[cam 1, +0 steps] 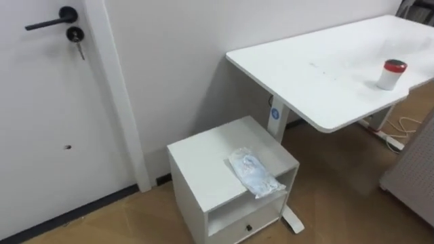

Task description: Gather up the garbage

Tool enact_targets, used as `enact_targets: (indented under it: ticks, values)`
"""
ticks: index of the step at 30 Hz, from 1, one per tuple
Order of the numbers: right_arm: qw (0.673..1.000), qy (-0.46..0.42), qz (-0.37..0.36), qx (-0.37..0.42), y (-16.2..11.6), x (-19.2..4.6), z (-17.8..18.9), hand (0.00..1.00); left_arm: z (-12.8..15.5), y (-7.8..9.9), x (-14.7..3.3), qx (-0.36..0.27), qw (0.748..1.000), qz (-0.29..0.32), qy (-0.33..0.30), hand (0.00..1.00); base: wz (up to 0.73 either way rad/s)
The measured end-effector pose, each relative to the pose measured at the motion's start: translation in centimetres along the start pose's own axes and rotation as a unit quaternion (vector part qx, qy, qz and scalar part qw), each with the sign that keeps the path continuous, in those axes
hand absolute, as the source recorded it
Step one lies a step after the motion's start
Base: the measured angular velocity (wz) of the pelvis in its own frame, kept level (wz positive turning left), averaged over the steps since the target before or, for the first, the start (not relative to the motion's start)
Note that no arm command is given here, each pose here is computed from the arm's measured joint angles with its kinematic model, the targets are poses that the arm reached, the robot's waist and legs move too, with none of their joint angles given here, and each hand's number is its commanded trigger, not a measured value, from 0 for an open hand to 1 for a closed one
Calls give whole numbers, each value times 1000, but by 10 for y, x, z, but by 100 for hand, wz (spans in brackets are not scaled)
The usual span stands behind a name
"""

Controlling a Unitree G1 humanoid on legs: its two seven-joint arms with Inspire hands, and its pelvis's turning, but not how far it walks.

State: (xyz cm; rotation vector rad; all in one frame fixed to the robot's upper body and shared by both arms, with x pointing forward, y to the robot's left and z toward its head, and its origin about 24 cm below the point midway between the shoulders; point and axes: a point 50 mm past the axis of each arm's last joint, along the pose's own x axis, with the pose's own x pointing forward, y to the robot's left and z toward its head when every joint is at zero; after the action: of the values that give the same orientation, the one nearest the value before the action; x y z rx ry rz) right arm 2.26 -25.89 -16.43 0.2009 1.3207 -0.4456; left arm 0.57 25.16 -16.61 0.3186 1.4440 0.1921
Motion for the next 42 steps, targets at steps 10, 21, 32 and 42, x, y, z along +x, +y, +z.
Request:
enact_targets:
  ticks: [10,21,32,42]
  values:
    - [998,-50,20,-36,22,2,28,100,55,8,2,20,995,31,-87,0,10]
    - [994,-80,45,-60,36,1,31,100,61,3,-1,7,992,42,-120,0,8]
    - [991,-91,58,-73,35,1,29,100,74,7,-5,28,982,62,-174,0,3]
    - [992,-93,26,-85,22,3,42,100,193,16,-47,94,898,160,-400,0,6]
